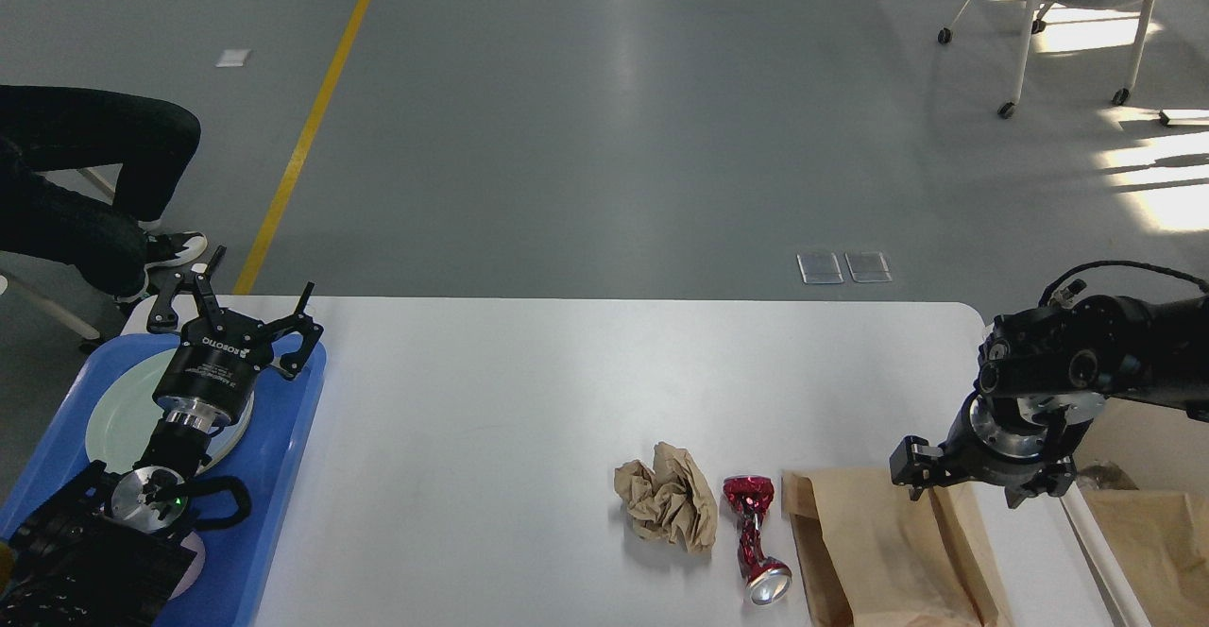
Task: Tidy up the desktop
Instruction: 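Grasp the nearer brown paper bag with the right gripper, then lift the paper bag and drop it into the white bin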
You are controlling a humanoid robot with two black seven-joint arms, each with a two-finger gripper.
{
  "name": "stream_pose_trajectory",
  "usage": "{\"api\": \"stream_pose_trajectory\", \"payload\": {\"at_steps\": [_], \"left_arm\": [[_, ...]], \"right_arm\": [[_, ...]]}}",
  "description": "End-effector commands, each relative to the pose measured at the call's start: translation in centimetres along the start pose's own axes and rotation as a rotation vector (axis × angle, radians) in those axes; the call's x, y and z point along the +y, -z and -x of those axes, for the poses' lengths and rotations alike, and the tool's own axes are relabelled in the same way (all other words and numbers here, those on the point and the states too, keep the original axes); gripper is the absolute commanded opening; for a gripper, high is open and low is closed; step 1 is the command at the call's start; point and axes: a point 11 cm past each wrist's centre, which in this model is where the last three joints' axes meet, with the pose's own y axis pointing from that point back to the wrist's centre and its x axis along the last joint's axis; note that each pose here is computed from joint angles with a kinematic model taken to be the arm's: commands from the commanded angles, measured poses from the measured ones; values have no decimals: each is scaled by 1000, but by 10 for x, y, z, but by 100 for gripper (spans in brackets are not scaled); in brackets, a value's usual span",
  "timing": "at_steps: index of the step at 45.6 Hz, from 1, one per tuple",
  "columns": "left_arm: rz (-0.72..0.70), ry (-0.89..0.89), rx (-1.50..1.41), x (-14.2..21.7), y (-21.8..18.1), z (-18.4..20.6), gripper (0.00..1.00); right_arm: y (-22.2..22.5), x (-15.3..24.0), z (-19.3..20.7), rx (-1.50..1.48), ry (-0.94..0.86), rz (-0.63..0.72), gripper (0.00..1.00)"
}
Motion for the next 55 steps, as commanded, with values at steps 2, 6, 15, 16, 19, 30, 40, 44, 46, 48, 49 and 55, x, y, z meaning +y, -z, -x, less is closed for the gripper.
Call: {"api": "stream_pose_trajectory", "payload": {"at_steps": [2, 6, 15, 16, 19, 30, 40, 44, 46, 48, 49, 55], "left_arm": [[0, -1, 0, 0, 0, 0, 97], [0, 1, 0, 0, 0, 0, 97], [0, 1, 0, 0, 0, 0, 97], [0, 1, 0, 0, 0, 0, 97], [0, 1, 0, 0, 0, 0, 97], [0, -1, 0, 0, 0, 0, 97], [0, 1, 0, 0, 0, 0, 97], [0, 1, 0, 0, 0, 0, 97], [0, 1, 0, 0, 0, 0, 97], [0, 1, 0, 0, 0, 0, 97], [0, -1, 0, 0, 0, 0, 97], [0, 1, 0, 0, 0, 0, 97]], "right_arm": [[-16, -33, 7, -36, 2, 44, 98], [-20, -39, 5, -58, -15, 48, 97], [-25, -55, 6, -126, -122, 49, 90], [-25, -57, 7, -132, -135, 50, 87], [-27, -62, 13, -138, -136, 53, 64], [-29, -66, 17, -145, -138, 56, 8], [-30, -55, 4, -179, -167, 20, 0], [-33, -41, -9, -210, -195, 0, 0], [-36, -31, -16, -222, -214, -10, 0], [-38, -19, -24, -233, -232, -23, 0], [-38, -13, -27, -237, -241, -29, 0], [-48, 33, -54, -307, -323, -100, 0]]}}
